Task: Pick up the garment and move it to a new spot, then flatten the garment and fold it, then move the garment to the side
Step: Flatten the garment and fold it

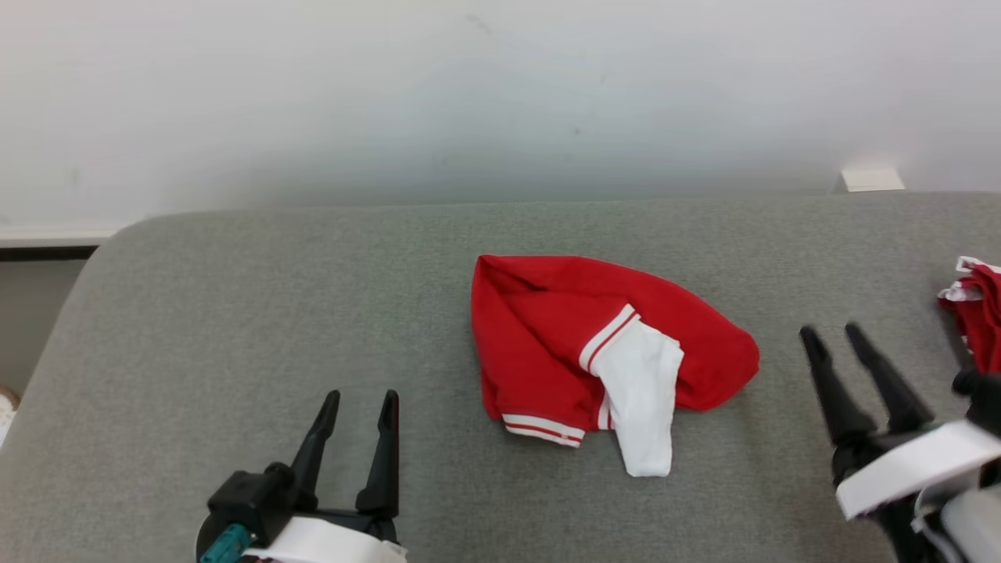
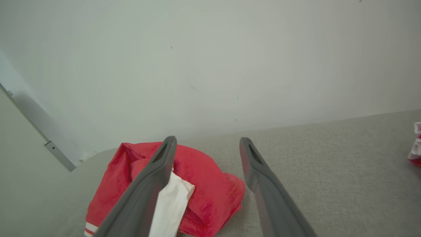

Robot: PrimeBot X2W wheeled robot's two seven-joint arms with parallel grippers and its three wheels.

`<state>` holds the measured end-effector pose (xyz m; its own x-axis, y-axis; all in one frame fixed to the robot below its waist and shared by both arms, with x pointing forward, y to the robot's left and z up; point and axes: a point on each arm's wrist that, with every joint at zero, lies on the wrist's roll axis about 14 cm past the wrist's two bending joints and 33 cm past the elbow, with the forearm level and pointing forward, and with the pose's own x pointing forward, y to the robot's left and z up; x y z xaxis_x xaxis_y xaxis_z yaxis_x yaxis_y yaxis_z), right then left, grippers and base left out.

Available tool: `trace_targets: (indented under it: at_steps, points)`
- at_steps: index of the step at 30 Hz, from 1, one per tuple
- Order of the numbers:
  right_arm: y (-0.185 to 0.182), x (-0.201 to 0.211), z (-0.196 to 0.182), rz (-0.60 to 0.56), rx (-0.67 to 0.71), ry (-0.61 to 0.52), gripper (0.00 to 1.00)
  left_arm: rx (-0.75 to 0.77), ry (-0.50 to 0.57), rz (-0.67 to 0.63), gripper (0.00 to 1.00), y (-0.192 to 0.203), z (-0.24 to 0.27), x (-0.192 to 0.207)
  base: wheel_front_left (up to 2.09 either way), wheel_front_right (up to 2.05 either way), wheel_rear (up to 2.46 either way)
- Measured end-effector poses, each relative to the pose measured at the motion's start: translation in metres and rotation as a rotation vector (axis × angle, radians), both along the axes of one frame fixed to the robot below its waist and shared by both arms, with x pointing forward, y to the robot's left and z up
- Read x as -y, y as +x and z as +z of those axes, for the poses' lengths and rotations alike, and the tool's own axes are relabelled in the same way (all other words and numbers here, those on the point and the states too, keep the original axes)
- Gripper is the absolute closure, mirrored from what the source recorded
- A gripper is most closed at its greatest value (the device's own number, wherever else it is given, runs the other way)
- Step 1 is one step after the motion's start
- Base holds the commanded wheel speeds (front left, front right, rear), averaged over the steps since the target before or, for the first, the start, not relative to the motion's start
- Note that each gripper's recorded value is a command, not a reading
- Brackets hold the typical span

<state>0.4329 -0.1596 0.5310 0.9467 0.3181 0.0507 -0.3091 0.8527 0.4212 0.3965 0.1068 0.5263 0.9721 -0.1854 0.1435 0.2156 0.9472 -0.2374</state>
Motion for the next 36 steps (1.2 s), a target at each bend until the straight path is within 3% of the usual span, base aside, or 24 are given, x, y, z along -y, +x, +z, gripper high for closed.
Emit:
trace_targets:
  at_steps: [5, 11, 19, 20, 21, 24, 25, 26, 31, 36]
  points:
    - [-0.028, -0.012, -0.022, -0.003, -0.052, 0.053, 0.0, 0.004, 0.001, -0.04, 0.0, -0.002, 0.001, 0.013, 0.0, 0.0, 0.0]
    - [-0.05, -0.067, -0.073, 0.155, -0.297, 0.073, 0.0, 0.001, 0.012, -0.032, 0.0, -0.003, -0.001, 0.008, 0.0, 0.0, 0.0]
    - [-0.048, -0.094, -0.114, 0.221, -0.451, 0.025, 0.0, -0.022, 0.015, 0.023, 0.0, -0.007, -0.008, -0.011, 0.0, 0.0, 0.0]
    - [-0.047, -0.098, -0.117, 0.226, -0.465, 0.029, 0.17, -0.022, 0.014, 0.027, 0.0, -0.007, -0.008, -0.012, 0.0, 0.0, 0.0]
    - [-0.047, -0.102, -0.122, 0.231, -0.486, 0.026, 0.49, -0.022, 0.014, 0.033, 0.0, -0.007, -0.008, -0.015, 0.0, 0.0, 0.0]
    - [-0.045, -0.106, -0.135, 0.24, -0.528, -0.004, 0.65, -0.028, 0.009, 0.06, 0.0, -0.008, -0.009, -0.023, 0.0, 0.0, 0.0]
    - [-0.042, -0.107, -0.137, 0.243, -0.533, -0.008, 0.93, -0.03, 0.009, 0.068, 0.0, -0.008, -0.009, -0.026, 0.0, 0.0, 0.0]
    - [-0.041, -0.109, -0.138, 0.248, -0.537, -0.015, 1.0, -0.032, 0.009, 0.078, 0.0, -0.009, -0.01, -0.029, 0.0, 0.0, 0.0]
    - [-0.024, -0.11, -0.131, 0.239, -0.481, -0.024, 1.0, -0.045, 0.006, 0.114, 0.0, -0.01, -0.014, -0.04, 0.0, 0.0, 0.0]
    - [0.015, -0.088, -0.081, 0.185, -0.294, -0.006, 1.0, -0.046, 0.004, 0.125, 0.0, -0.01, -0.014, -0.043, 0.0, 0.0, 0.0]
